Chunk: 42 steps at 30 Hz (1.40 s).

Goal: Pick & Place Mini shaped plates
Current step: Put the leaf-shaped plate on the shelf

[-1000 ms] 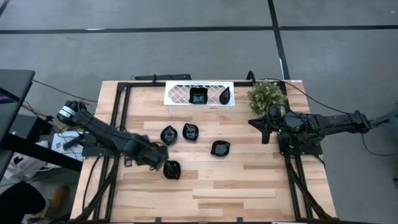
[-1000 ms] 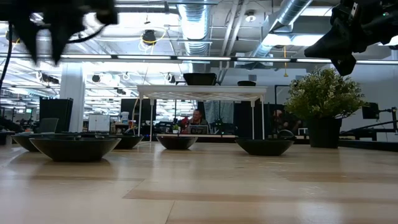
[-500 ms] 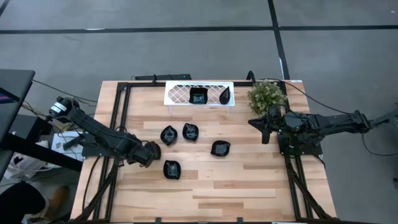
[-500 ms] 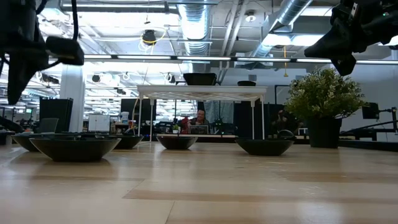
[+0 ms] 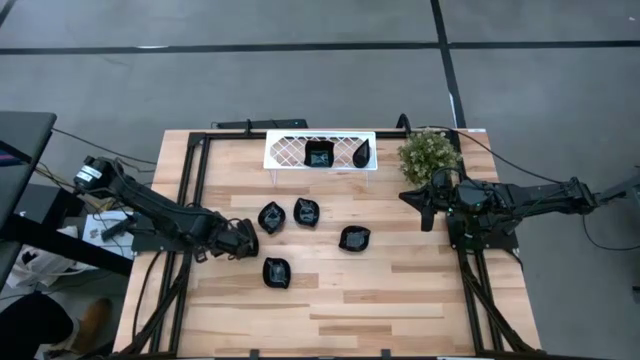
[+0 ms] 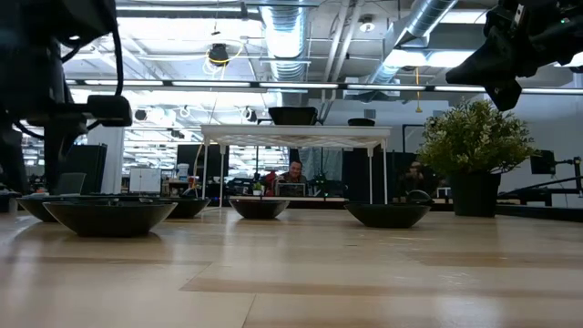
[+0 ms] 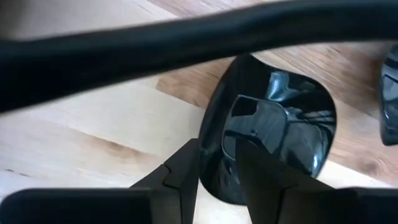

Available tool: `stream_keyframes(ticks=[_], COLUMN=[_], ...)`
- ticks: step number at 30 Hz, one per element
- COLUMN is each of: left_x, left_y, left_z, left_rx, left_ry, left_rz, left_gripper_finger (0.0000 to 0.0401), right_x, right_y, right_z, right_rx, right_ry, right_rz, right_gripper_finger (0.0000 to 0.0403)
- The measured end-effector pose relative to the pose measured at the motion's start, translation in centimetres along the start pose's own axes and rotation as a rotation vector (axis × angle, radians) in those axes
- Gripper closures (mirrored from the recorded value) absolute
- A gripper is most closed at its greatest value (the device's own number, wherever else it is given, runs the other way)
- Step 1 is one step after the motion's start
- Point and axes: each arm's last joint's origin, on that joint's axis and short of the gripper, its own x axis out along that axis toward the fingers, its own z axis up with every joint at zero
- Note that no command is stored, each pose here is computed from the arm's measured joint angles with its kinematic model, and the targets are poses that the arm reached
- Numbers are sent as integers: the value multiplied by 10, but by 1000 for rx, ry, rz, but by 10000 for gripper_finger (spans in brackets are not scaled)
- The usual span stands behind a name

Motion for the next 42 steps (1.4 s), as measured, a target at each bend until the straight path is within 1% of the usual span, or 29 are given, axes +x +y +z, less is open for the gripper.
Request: stream_keyframes(ticks=[14, 21, 38, 42], left_x=[9, 17, 26, 26], left_y=[6, 7, 13, 13], left_z=[4, 4, 8, 8], left_rx=[2, -3, 0, 1], left_ry=[-1, 28, 13, 16], left_rz=[29, -3, -3, -5], left_gripper_finger=[295, 295, 295, 304], right_x=[0, 0, 0, 0], right_y=[0, 0, 0, 0], right_z=[0, 0, 0, 0], right_rx=[0, 0, 0, 0], right_ry=[0, 0, 0, 0], right_rz=[0, 0, -1, -1], right_gripper_finger=[381, 381, 381, 381])
